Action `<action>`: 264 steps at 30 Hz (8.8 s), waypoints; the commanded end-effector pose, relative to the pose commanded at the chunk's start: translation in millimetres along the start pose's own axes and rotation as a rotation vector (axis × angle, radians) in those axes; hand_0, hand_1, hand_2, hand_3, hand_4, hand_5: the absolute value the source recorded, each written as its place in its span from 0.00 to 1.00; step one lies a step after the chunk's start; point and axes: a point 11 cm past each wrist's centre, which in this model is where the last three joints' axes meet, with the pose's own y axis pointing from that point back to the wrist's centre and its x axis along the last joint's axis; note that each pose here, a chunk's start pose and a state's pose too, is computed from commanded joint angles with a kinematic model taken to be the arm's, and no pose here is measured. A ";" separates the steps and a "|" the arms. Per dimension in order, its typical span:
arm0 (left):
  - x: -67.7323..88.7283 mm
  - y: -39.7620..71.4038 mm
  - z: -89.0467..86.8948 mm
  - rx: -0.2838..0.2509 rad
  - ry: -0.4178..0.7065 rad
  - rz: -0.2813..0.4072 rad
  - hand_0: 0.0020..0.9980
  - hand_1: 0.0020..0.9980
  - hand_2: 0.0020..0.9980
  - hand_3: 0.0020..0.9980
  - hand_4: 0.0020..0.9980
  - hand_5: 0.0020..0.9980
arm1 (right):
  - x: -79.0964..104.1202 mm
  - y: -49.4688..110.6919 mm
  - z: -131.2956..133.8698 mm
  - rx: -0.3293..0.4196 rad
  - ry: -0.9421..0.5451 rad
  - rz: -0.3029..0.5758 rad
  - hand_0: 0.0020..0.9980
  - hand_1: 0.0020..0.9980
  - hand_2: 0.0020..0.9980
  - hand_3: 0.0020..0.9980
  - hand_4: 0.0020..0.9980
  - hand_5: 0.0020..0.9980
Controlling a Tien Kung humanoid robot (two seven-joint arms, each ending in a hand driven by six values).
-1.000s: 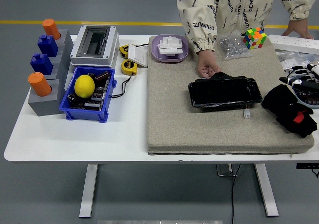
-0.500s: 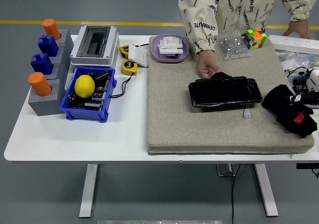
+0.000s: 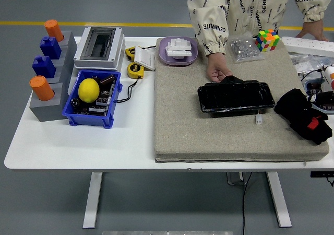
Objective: Pick the rag up,wipe the panel,place it on the desk
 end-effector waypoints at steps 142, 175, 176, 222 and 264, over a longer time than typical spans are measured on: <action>-6.3 -0.3 -4.0 0.008 0.000 -0.013 0.61 0.64 0.66 0.56 0.63 0.44 | -84.3 13.3 -20.8 -0.139 -0.505 0.118 0.30 0.42 0.45 0.49 0.91 0.10; -6.0 -0.1 3.4 -0.004 0.004 -0.012 0.61 0.64 0.66 0.56 0.63 0.44 | -52.5 2.2 -76.7 -0.016 -0.542 0.143 0.30 0.43 0.45 0.49 0.91 0.11; -6.2 -0.1 3.6 -0.005 0.004 -0.012 0.61 0.64 0.66 0.56 0.63 0.44 | -51.9 1.8 -77.2 -0.015 -0.543 0.144 0.30 0.43 0.45 0.49 0.91 0.11; -4.5 0.2 10.4 -0.015 -0.006 -0.009 0.61 0.64 0.66 0.56 0.63 0.44 | -60.0 25.9 -194.2 0.253 -0.514 0.043 0.30 0.43 0.45 0.49 0.91 0.12; -5.9 0.4 13.6 -0.020 0.000 -0.011 0.61 0.64 0.65 0.56 0.63 0.44 | -57.7 43.7 -237.2 0.403 -0.432 0.017 0.30 0.43 0.45 0.49 0.90 0.12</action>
